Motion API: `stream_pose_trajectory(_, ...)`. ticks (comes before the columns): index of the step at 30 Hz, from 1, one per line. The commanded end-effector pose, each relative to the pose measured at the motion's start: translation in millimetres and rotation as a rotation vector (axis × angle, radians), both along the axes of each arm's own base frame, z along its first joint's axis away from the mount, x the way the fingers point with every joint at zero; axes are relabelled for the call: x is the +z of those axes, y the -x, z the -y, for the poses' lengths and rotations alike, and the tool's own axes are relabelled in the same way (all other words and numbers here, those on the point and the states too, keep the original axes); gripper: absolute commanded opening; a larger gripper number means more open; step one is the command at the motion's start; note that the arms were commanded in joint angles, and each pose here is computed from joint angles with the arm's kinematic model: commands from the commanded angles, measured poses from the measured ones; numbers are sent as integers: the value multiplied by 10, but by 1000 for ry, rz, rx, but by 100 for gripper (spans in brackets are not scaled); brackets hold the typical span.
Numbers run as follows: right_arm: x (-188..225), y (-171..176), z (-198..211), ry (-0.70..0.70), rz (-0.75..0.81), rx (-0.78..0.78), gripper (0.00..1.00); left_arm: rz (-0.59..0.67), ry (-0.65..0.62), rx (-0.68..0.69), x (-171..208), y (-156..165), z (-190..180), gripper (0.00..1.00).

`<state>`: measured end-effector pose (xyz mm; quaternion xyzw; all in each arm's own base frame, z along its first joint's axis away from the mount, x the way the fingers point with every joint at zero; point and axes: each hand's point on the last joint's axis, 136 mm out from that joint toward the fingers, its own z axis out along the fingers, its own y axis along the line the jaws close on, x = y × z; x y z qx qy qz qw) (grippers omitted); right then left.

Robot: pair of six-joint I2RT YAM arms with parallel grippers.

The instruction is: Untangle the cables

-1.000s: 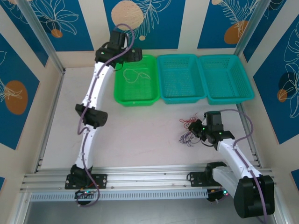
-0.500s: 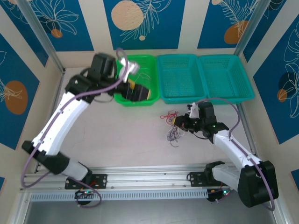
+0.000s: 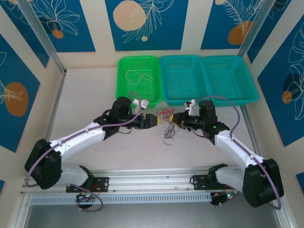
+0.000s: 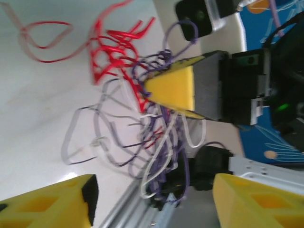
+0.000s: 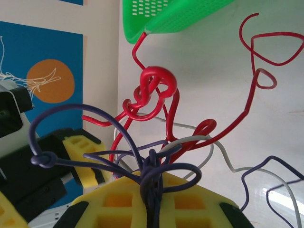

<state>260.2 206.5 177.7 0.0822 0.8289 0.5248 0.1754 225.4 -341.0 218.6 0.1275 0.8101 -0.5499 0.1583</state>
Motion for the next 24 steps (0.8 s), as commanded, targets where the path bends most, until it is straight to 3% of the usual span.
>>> stream_pose_trajectory(1,135,18,-58,-50,3,17,0,54,144,-90,298,86,242,57)
stream_pose_trajectory(8,176,9,-45,-67,-9,-9,0,19,28,-73,-56,68,262,58)
stream_pose_trajectory(12,241,2,-40,-77,2,-18,0,-10,36,-66,-186,80,266,55)
stream_pose_trajectory(19,266,-27,-5,-77,-10,-53,0,-11,93,-101,-149,154,348,26)
stream_pose_trajectory(23,246,-37,5,-74,-17,-63,0,-13,97,-89,-148,155,338,1)
stream_pose_trajectory(24,240,-37,9,-71,-18,-66,0,-10,97,-86,-138,151,333,0)
